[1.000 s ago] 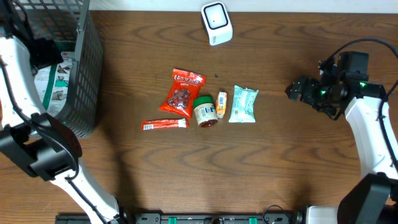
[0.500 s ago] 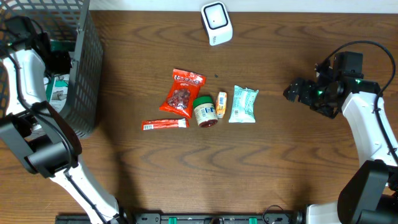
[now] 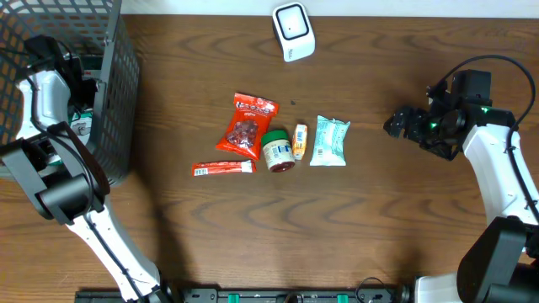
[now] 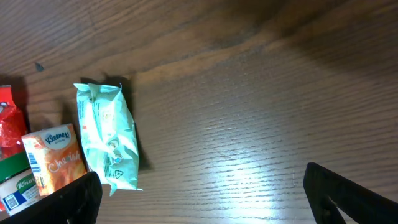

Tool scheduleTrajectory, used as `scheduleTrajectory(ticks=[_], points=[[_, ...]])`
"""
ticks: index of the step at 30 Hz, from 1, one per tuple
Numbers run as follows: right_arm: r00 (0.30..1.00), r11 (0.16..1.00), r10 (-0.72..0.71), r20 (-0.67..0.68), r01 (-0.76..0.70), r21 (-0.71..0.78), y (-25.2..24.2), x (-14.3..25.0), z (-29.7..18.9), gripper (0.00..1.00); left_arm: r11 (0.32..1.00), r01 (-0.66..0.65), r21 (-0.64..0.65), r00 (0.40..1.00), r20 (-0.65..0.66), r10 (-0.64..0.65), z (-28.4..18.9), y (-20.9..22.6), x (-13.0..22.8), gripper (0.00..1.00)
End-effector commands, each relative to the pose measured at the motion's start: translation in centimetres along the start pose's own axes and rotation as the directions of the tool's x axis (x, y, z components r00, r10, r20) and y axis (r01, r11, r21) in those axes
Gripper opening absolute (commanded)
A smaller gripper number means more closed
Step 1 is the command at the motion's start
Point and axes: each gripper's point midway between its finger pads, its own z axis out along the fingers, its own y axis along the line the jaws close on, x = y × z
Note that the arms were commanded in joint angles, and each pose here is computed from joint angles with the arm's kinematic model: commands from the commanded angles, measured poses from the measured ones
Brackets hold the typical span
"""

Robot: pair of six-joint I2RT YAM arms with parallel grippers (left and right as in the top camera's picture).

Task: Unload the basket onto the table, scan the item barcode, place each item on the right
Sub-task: 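Grasp the green Comfort Grip Gloves pack in the basket with left gripper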

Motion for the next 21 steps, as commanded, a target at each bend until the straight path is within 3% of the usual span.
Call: scheduleTrajectory(ticks=[1,7,11,15,16,21], points=[[1.0,1.0,-0.007,-0.012,0.007,0.0,0.4,0.4,0.3,0.99,1.0,-0.017,0.016,0.988,-0.152,0.02,4.6,-0.7,4.2,0.51],[1.0,1.0,-0.007,-0.011,0.007,0.0,0.4,0.4,0.3,0.99,1.0,-0.017,0.014,0.989,-0.144,0.019,4.2,-0.6,4.0,0.08],[1.0,1.0,-0.007,-0.012,0.007,0.0,0.4,0.4,0.3,0.99,1.0,-0.004,0.005,0.996,-0.091,0.005,2.1,-0.3,2.4,0.07],[1.0,1.0,-0.007,-0.012,0.007,0.0,0.4,0.4,0.3,0.99,0.999,0.045,-0.015,0.997,0.064,-0.044,-3.6,0.4,-1.3,0.07],[1.0,1.0,-0.007,-0.011,0.007,0.0,0.4,0.4,0.3,0.99,0.997,0.078,-0.024,0.983,0.166,-0.073,-7.4,0.9,-3.2,0.07],[1.0,1.0,-0.007,-0.011,0.007,0.0,0.4,0.4,0.3,0.99,0.986,0.162,-0.035,0.892,0.432,-0.132,-18.6,2.3,-6.9,0.07]])
